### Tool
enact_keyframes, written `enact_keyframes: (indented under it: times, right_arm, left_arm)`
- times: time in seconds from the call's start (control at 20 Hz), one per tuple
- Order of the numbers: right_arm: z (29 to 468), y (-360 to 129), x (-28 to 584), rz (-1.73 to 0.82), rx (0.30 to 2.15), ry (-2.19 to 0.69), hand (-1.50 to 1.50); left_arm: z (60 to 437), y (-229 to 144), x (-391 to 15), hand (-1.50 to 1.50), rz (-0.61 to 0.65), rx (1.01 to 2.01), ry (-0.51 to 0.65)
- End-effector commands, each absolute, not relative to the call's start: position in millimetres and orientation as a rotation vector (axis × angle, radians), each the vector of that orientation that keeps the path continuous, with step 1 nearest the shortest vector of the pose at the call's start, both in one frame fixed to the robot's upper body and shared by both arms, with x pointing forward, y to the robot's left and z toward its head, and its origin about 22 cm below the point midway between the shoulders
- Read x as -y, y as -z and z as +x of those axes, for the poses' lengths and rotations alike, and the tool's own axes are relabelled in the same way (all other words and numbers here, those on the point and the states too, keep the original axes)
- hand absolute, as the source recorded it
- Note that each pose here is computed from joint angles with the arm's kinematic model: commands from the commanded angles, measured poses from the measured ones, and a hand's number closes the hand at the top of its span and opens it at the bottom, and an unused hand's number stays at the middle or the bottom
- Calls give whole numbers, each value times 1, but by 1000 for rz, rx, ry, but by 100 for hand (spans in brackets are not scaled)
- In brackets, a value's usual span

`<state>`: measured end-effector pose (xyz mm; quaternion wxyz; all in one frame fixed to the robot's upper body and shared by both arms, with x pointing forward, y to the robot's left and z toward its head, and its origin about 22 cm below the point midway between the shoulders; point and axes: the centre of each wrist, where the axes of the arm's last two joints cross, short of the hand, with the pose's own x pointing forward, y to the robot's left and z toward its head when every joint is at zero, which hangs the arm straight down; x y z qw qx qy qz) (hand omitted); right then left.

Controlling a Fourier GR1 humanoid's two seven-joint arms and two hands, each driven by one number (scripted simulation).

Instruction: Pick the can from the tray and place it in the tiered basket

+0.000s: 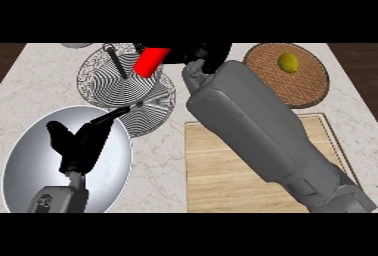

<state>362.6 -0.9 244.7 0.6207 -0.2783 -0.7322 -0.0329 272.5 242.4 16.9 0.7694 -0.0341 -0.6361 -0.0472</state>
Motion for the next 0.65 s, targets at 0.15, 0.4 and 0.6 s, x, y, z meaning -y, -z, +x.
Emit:
enact_keyframes:
  times: [0.15, 0.4, 0.6]
  right_arm:
    - [312, -244, 59, -566, 1645, -47, -150]
    - [272, -246, 116, -597, 1656, -47, -150]
    - [230, -247, 157, -612, 1672, -68, -150]
  left_arm:
    - [267, -17, -249, 0, -52, 1357, 53]
    - [261, -12, -261, 0, -46, 1359, 48]
    - [265, -15, -250, 0, -43, 1377, 51]
